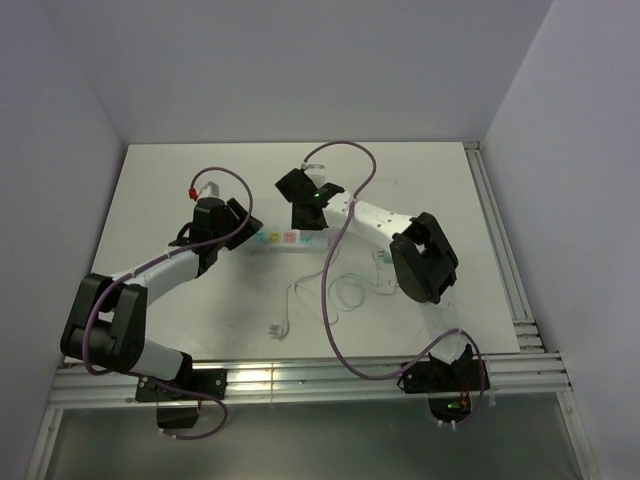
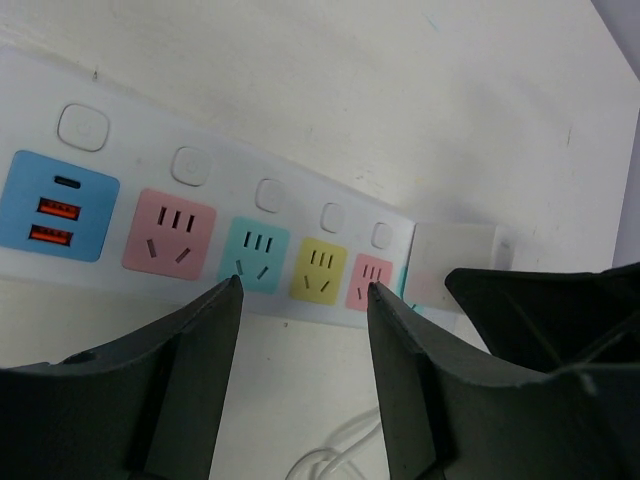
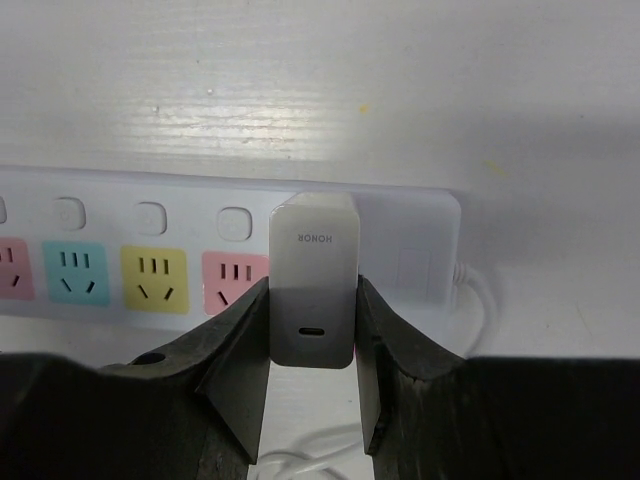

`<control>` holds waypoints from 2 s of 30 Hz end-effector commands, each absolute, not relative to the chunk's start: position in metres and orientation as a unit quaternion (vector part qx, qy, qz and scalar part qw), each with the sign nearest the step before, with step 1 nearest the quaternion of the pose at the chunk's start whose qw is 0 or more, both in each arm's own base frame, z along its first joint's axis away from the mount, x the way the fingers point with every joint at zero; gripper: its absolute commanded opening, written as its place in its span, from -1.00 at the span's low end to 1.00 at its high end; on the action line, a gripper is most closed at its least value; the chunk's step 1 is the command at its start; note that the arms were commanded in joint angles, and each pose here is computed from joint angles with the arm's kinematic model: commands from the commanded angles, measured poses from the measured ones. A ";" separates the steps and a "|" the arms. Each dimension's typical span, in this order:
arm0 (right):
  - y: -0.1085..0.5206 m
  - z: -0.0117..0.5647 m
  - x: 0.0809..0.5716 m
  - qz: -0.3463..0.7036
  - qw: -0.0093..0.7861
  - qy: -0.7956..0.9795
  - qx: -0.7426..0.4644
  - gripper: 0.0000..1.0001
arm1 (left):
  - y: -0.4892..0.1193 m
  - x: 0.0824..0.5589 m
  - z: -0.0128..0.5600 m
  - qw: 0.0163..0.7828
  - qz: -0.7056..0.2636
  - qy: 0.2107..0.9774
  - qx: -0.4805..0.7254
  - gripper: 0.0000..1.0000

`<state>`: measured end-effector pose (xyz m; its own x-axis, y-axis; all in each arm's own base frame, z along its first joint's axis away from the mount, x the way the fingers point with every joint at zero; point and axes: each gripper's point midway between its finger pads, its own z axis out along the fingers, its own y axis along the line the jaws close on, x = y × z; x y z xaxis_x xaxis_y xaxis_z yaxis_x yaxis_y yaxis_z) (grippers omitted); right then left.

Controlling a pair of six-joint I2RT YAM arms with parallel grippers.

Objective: Insert the plug

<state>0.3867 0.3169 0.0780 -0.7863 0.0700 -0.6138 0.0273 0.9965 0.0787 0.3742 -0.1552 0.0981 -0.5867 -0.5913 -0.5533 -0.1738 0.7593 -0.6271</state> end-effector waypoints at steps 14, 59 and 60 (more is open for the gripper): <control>0.263 -0.045 0.330 -0.112 0.126 0.982 -0.086 -1.00 | -0.148 0.371 0.114 0.416 -0.270 0.837 -0.229 0.19; 0.294 0.052 0.383 -0.024 0.219 0.970 -0.104 0.36 | -0.141 0.357 0.145 0.436 -0.290 0.820 -0.230 0.20; 0.296 0.073 0.386 -0.011 0.241 0.965 -0.101 0.43 | -0.141 0.357 0.147 0.438 -0.291 0.819 -0.230 0.20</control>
<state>0.3912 0.3096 0.0505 -0.8716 -0.1824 -0.4550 -0.1792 0.9825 -0.0506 0.3580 -0.1415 0.1298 -0.5409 -0.6157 -0.5730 -0.1471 0.7400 -0.6563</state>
